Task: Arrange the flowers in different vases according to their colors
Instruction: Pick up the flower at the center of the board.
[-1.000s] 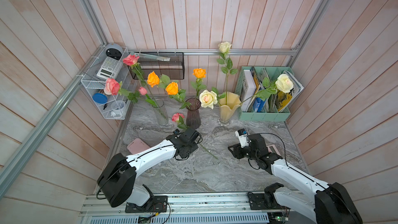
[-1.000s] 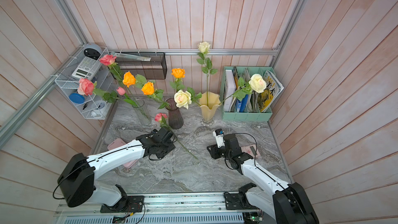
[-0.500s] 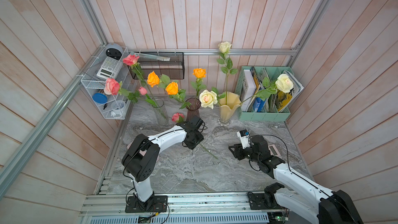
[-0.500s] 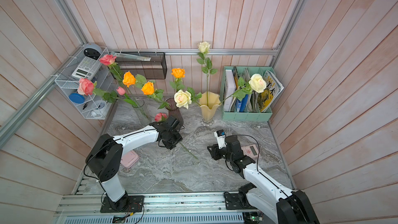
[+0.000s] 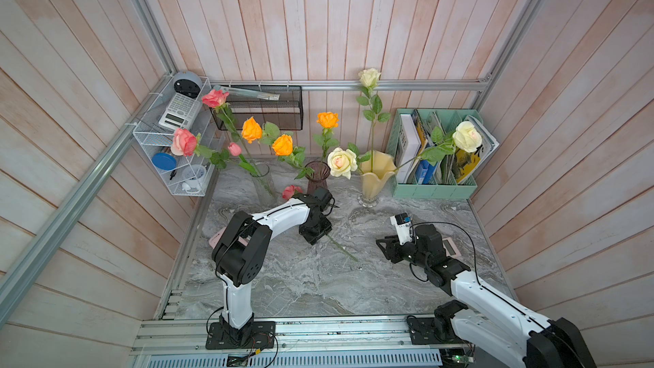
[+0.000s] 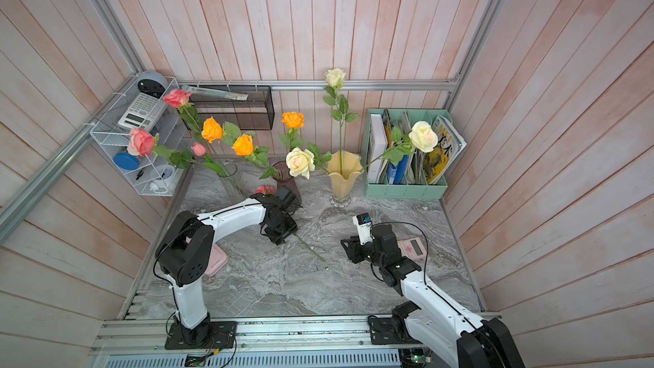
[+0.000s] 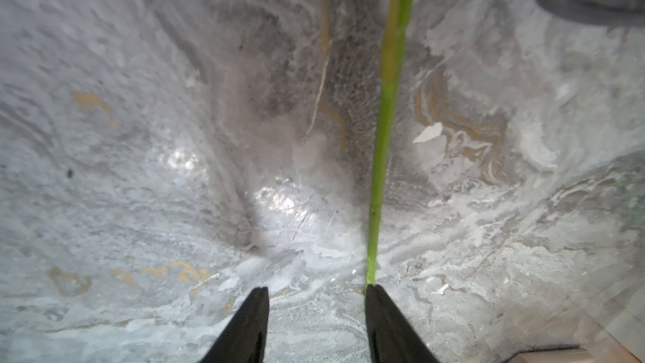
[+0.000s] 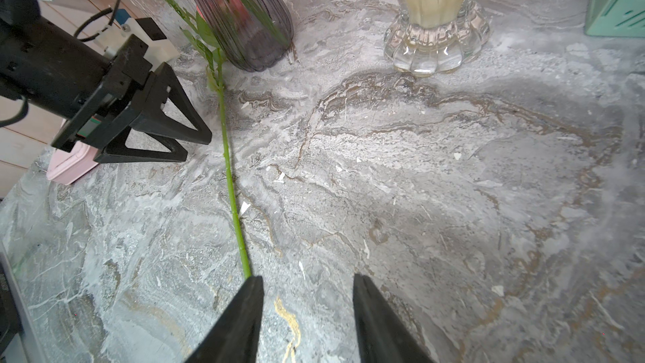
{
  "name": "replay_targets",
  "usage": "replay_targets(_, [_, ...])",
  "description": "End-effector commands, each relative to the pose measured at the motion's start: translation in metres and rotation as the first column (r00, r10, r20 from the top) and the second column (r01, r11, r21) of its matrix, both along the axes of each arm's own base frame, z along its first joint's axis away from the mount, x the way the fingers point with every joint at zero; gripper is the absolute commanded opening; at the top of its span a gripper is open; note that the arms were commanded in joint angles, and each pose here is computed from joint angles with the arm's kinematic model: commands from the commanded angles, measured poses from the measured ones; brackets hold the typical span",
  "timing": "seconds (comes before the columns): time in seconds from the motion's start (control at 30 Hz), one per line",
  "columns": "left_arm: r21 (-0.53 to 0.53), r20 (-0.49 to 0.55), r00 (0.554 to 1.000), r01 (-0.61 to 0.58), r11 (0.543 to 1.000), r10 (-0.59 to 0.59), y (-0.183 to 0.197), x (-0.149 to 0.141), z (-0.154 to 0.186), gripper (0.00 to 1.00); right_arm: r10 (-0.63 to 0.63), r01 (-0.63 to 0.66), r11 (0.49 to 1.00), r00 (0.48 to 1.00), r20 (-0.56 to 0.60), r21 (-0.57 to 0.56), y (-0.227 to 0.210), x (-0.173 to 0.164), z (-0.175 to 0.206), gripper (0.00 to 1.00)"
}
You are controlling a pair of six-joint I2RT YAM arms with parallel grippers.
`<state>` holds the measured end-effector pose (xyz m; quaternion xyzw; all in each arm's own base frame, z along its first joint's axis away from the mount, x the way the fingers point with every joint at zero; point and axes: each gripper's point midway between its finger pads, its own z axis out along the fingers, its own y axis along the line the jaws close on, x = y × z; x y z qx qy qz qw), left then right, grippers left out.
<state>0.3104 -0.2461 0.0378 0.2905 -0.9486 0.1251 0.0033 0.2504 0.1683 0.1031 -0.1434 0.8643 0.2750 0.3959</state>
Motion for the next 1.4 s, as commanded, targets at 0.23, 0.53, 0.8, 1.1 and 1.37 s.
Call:
replay_targets(0.23, [0.021,-0.011,1.0,0.019,1.0,-0.018,0.003,0.015,-0.004,0.49,-0.006,0.006,1.0,0.999,0.038,-0.004,-0.003,0.001,0.003,0.48])
replay_targets(0.53, [0.058,-0.054,0.999,0.007,0.998,-0.004,0.015,0.024,-0.014,0.47,0.0,0.001,1.0,0.999,0.046,-0.009,-0.002,0.002,0.003,0.48])
replay_targets(0.8, [0.063,-0.045,0.999,0.01,0.998,-0.007,0.011,0.032,-0.018,0.46,0.003,-0.002,1.0,0.998,0.057,-0.005,-0.002,0.001,0.005,0.48])
replay_targets(1.1, [-0.026,0.032,0.999,-0.023,0.999,0.024,-0.007,0.048,-0.006,0.46,0.007,-0.007,1.0,0.999,0.054,-0.004,-0.001,0.001,0.004,0.48])
replay_targets(1.37, [-0.093,0.055,0.998,-0.02,0.995,0.025,-0.02,0.045,0.004,0.46,0.016,-0.016,1.0,0.999,0.04,-0.005,0.0,0.001,0.001,0.48])
